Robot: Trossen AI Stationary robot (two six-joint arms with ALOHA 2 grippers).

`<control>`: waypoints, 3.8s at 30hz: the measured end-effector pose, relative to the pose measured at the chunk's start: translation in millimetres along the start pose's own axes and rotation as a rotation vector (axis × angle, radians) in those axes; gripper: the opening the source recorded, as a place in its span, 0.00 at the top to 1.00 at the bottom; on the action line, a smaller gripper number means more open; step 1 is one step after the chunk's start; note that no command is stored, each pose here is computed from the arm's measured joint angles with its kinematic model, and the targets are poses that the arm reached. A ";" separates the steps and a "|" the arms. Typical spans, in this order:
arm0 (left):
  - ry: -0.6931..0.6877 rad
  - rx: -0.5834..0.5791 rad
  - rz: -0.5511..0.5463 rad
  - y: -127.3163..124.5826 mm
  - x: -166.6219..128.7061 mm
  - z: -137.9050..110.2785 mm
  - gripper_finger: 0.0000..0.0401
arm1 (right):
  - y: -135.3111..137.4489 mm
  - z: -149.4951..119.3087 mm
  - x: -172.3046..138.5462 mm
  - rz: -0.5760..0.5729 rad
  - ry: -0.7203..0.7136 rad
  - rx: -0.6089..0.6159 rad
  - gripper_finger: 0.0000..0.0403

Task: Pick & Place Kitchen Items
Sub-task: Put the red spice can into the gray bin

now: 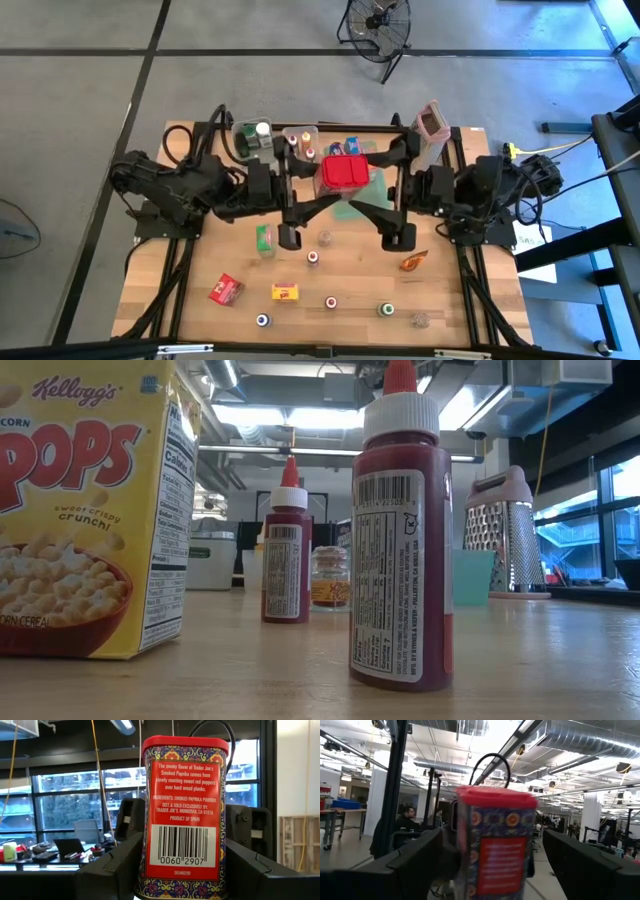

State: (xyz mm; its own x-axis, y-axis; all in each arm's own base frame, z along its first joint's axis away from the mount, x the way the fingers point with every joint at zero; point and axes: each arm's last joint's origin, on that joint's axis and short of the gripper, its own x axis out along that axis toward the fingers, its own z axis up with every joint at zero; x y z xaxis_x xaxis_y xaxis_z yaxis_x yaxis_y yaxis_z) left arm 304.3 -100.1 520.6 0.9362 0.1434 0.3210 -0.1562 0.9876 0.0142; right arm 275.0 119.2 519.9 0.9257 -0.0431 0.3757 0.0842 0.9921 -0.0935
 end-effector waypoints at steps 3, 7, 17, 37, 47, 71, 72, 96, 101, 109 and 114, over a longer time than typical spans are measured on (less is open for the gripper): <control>-0.015 -0.023 -0.013 4.3 2.3 0.3 0.48 | -0.1 -0.4 0.1 0.001 0.004 -0.002 0.17; -0.018 -0.046 -0.036 6.8 4.2 -0.6 0.48 | 0.6 -2.0 0.1 0.016 0.016 -0.006 0.25; -0.003 -0.061 -0.051 3.4 8.3 -7.3 0.48 | 1.3 -3.9 0.1 0.025 0.034 -0.014 0.41; 0.037 -0.049 -0.044 3.8 9.7 -12.6 0.43 | 3.8 -9.1 -1.1 0.091 0.085 -0.004 0.54; 0.165 0.013 0.041 4.3 -4.1 -12.5 0.37 | 6.5 -14.9 -4.6 0.073 0.165 -0.035 0.54; 0.365 0.070 0.123 23.5 -41.2 -1.4 0.35 | -3.8 -47.5 -31.5 -0.056 0.616 0.072 0.55; 0.394 0.046 0.122 25.5 -43.0 -3.8 0.36 | -3.6 -49.9 -30.4 -0.045 0.627 0.084 0.55; 0.605 -0.214 0.080 23.5 -36.6 -37.1 0.26 | -4.3 -57.2 -25.8 0.076 0.667 0.157 0.55; 0.625 -0.147 0.011 16.0 -35.9 -40.8 0.24 | -4.4 -57.2 -25.7 0.077 0.666 0.151 0.55; 0.590 0.037 -0.059 2.3 -41.7 -35.7 0.23 | -4.4 -57.3 -25.7 0.078 0.667 0.147 0.55; 0.559 0.014 -0.023 7.3 -37.3 -33.8 0.23 | -4.4 -57.3 -25.8 0.078 0.667 0.147 0.55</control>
State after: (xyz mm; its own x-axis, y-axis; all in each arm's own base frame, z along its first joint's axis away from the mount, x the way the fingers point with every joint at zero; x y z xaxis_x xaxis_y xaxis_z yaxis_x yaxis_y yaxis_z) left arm 279.0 -96.1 476.7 0.9634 0.1373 -0.2303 -0.1342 0.9905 0.0291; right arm 271.9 109.1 457.8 0.9601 0.0122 -0.2795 0.0010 0.9989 0.0468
